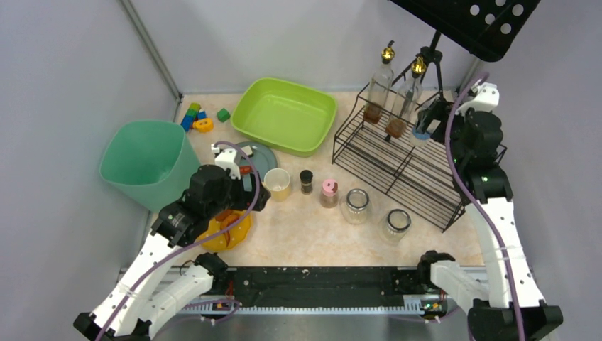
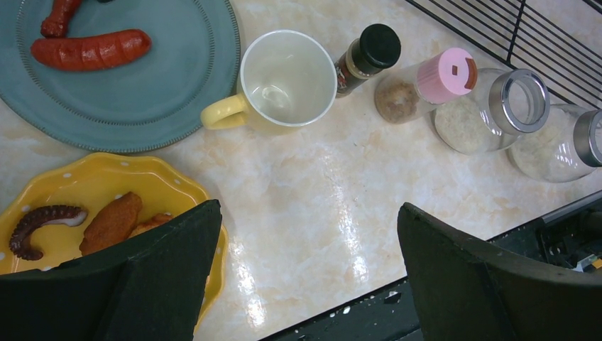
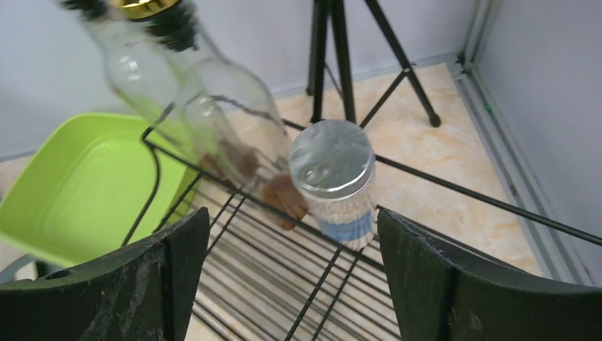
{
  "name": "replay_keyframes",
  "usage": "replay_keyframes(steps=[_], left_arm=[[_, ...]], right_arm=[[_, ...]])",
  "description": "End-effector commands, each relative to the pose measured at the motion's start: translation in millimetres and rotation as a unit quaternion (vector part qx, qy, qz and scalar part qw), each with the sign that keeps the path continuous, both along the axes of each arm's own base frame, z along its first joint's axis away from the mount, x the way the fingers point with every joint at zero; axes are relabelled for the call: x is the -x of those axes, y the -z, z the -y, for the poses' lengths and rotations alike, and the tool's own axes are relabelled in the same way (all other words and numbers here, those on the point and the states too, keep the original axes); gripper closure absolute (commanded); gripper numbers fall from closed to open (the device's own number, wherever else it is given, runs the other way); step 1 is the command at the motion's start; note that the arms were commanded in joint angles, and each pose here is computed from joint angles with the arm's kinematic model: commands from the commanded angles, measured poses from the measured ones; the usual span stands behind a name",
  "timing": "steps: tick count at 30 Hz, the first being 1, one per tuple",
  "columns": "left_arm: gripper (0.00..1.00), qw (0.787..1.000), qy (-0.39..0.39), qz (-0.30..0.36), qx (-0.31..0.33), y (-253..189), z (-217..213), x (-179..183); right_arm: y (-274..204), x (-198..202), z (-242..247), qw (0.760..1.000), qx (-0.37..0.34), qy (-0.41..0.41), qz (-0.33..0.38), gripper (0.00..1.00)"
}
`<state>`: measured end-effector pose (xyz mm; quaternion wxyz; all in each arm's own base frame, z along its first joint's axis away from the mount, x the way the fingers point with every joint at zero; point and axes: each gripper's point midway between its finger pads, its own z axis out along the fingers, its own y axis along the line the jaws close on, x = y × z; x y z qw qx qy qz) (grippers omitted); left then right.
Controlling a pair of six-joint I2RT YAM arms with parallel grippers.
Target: Clear the kitchen counter
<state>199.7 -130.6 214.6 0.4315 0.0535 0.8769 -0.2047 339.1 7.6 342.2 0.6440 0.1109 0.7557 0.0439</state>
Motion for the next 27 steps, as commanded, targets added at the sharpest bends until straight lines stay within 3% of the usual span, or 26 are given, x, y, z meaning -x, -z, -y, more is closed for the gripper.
replay_keyframes(steps=[1, 7, 15, 23, 27], left_arm=[[0.01, 1.000, 0.005, 0.014, 0.009, -4, 4, -5], [0.01, 1.000, 0.019, 0.006, 0.013, -3, 9, -3], [0.01, 0.999, 0.049, 0.000, 0.023, -1, 19, 0], [0.01, 0.996, 0.081, -0.032, 0.034, 7, 33, 4], [0.01, 0.995, 0.081, -0.033, 0.036, 7, 35, 3]], right_arm=[[-27, 27, -30, 0.995, -0.018, -0.091, 0.020, 0.15], [-12, 50, -80, 0.977, -0.054, -0.205, -0.014, 0.16], [39, 75, -151, 0.945, -0.028, -0.316, -0.082, 0.16], [107, 99, -177, 0.925, -0.007, -0.349, -0.148, 0.18], [131, 104, -173, 0.931, -0.002, -0.320, -0.176, 0.18]])
